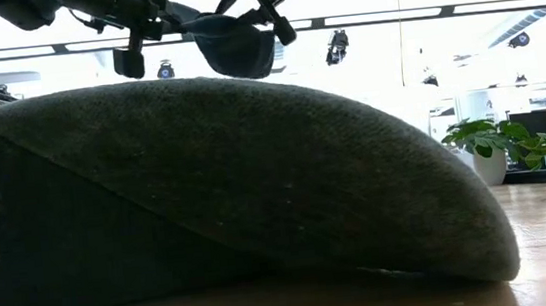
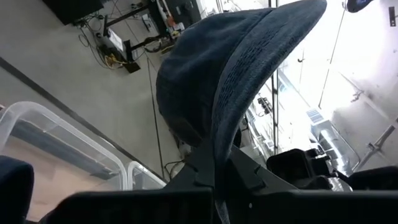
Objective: Pick & Place hat
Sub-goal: Put the blue cap into the left transparent bin, then put the bottom black cap into the right transparent bin
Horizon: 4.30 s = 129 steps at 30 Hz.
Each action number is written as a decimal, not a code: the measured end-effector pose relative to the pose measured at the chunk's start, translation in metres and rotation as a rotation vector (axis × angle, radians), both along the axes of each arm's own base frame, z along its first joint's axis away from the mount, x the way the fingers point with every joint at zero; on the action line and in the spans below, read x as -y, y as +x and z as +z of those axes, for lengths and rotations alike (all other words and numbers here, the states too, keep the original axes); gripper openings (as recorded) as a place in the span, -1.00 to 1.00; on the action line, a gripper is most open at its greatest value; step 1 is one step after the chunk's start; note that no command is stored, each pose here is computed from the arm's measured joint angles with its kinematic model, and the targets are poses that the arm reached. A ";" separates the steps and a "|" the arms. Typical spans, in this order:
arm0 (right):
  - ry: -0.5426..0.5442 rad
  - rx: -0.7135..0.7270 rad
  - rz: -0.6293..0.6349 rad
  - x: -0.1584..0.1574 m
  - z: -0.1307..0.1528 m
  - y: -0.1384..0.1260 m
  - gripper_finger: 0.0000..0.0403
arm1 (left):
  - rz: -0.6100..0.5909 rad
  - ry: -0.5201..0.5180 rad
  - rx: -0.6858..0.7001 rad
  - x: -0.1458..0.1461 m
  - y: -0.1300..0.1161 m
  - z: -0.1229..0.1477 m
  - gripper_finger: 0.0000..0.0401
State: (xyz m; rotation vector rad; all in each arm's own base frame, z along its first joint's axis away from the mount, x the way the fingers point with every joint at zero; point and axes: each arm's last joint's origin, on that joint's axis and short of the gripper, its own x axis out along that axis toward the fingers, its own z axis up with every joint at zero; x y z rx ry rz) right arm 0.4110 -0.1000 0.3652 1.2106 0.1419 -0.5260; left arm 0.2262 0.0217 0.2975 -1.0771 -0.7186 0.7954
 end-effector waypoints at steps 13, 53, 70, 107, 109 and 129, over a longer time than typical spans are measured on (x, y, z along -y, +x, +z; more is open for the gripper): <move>0.003 -0.061 0.003 0.028 -0.004 -0.011 -0.93 | -0.147 0.006 -0.166 0.013 0.003 -0.014 -0.48; 0.802 -0.275 0.274 0.026 -0.098 -0.041 -0.93 | -0.246 0.384 -0.575 0.042 -0.048 0.012 -0.34; 0.627 -0.222 0.220 0.038 -0.094 -0.039 -0.44 | -0.246 0.381 -0.583 0.042 -0.048 0.011 -0.34; 0.193 -0.264 0.449 0.062 -0.093 -0.052 -0.57 | -0.268 0.048 -0.735 0.037 -0.059 -0.037 -0.34; 0.190 -0.264 0.471 0.061 -0.089 -0.056 -0.54 | -0.271 0.035 -0.755 0.036 -0.061 -0.039 -0.34; -0.082 -0.550 0.771 -0.021 -0.056 -0.093 -0.32 | -0.786 -0.182 -0.716 0.053 -0.043 -0.052 -0.34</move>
